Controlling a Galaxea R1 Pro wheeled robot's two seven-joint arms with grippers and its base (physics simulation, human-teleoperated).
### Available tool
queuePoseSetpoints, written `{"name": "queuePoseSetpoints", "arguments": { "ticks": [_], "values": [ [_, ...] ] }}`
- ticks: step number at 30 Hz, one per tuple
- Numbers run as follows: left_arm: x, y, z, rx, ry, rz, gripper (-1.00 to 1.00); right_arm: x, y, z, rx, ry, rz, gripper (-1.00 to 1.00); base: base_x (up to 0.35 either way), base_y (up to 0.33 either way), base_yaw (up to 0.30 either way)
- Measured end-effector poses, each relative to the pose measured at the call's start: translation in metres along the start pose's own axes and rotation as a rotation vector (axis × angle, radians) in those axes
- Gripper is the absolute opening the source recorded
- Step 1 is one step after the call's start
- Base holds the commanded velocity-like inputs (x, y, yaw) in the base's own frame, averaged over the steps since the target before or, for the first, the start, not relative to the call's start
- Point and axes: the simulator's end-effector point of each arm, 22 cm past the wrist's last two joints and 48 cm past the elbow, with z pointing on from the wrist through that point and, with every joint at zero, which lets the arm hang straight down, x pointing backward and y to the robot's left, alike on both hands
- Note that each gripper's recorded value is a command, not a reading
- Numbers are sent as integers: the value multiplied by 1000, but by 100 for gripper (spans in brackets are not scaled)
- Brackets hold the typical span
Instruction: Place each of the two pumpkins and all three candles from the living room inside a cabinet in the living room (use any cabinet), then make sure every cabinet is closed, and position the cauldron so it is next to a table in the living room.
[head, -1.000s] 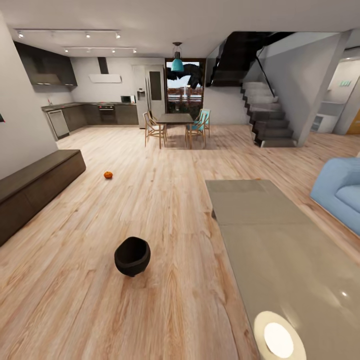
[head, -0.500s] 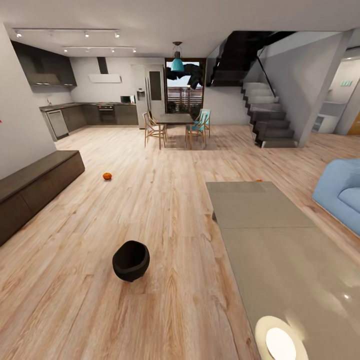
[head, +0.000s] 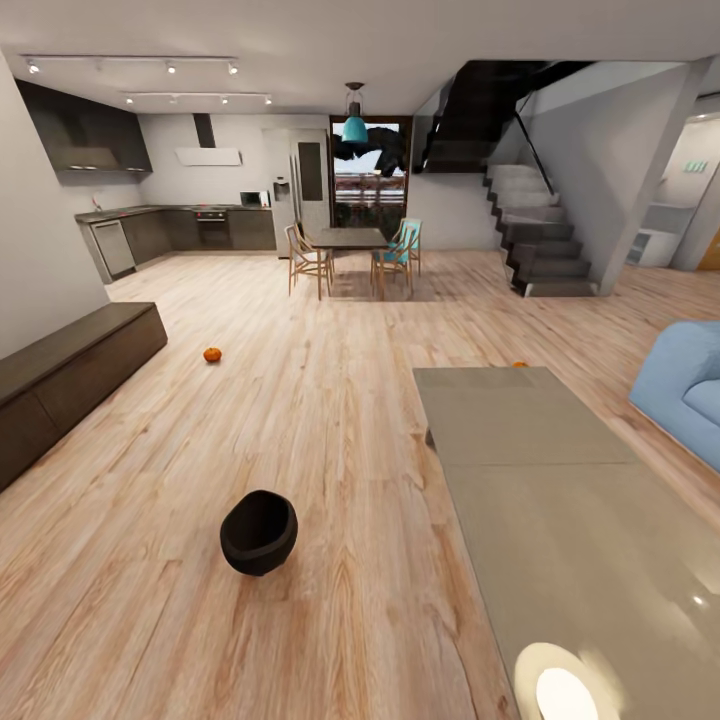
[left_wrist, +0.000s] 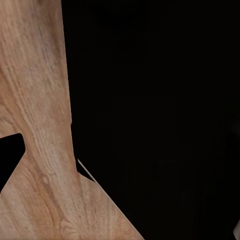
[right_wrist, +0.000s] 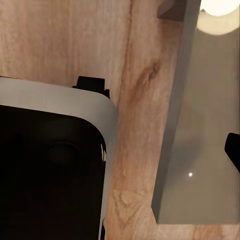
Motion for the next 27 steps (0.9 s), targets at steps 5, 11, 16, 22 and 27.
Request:
{"name": "queuePoseSetpoints", "arguments": {
  "ticks": [5, 11, 16, 22, 27],
  "values": [
    [0, 0, 0, 0, 0, 0, 100, 0, 0, 0, 0, 0, 0, 100, 12, 0, 0],
    [0, 0, 0, 0, 0, 0, 100, 0, 0, 0, 0, 0, 0, 100, 1, 0, 0],
    [0, 0, 0, 0, 0, 0, 100, 0, 0, 0, 0, 0, 0, 100, 20, 0, 0],
    [0, 0, 0, 0, 0, 1, 100, 0, 0, 0, 0, 0, 0, 100, 190, 0, 0],
    [0, -1, 0, 1, 0, 1, 100, 0, 0, 0, 0, 0, 0, 100, 55, 0, 0]
  ]
}}
